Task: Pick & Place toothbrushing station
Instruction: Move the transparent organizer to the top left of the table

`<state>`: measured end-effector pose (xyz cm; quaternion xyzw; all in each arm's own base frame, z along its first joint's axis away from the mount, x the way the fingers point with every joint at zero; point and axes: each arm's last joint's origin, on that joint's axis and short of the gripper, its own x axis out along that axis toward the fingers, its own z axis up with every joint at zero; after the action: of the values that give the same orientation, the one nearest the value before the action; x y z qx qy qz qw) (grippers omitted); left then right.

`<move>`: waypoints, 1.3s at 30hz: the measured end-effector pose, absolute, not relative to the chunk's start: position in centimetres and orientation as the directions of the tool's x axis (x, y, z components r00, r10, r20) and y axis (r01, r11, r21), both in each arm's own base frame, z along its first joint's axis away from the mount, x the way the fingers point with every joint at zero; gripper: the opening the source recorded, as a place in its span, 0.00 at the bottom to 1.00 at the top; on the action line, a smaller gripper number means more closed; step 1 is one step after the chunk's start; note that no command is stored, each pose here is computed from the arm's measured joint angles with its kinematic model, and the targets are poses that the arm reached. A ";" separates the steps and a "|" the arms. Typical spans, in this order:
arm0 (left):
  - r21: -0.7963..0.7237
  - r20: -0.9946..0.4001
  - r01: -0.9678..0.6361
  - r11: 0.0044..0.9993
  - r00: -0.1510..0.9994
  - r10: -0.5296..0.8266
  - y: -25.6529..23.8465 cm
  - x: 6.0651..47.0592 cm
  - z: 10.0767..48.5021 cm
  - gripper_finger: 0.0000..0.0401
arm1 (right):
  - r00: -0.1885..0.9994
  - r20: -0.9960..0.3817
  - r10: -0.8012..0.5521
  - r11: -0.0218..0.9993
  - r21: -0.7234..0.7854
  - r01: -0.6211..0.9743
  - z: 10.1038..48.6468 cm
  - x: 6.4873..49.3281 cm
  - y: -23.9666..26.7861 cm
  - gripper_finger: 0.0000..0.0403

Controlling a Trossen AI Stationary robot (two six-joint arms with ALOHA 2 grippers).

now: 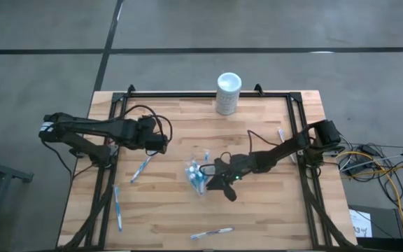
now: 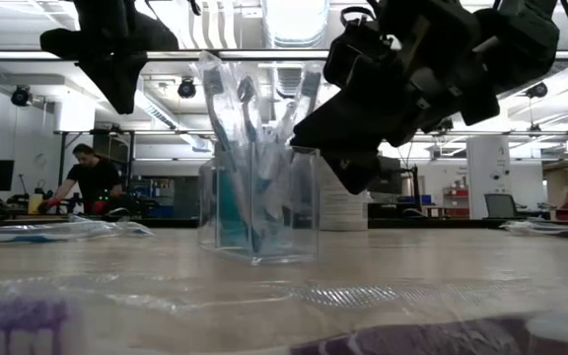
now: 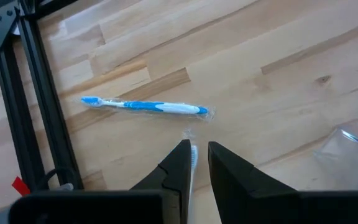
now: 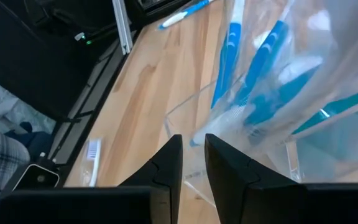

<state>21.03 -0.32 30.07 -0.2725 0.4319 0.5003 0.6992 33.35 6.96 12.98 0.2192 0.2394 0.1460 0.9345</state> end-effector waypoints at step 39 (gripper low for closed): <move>0.015 -0.864 -0.960 0.281 0.129 0.486 -0.2 21.0 30.1 0.15 | 0.823 -0.367 0.433 0.845 0.483 -0.230 16.5 29.8 6.8 0.17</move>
<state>21.00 -0.25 30.14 -0.2937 0.4029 0.5226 0.6916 29.79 6.77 16.49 0.2138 0.2381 0.1782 0.9305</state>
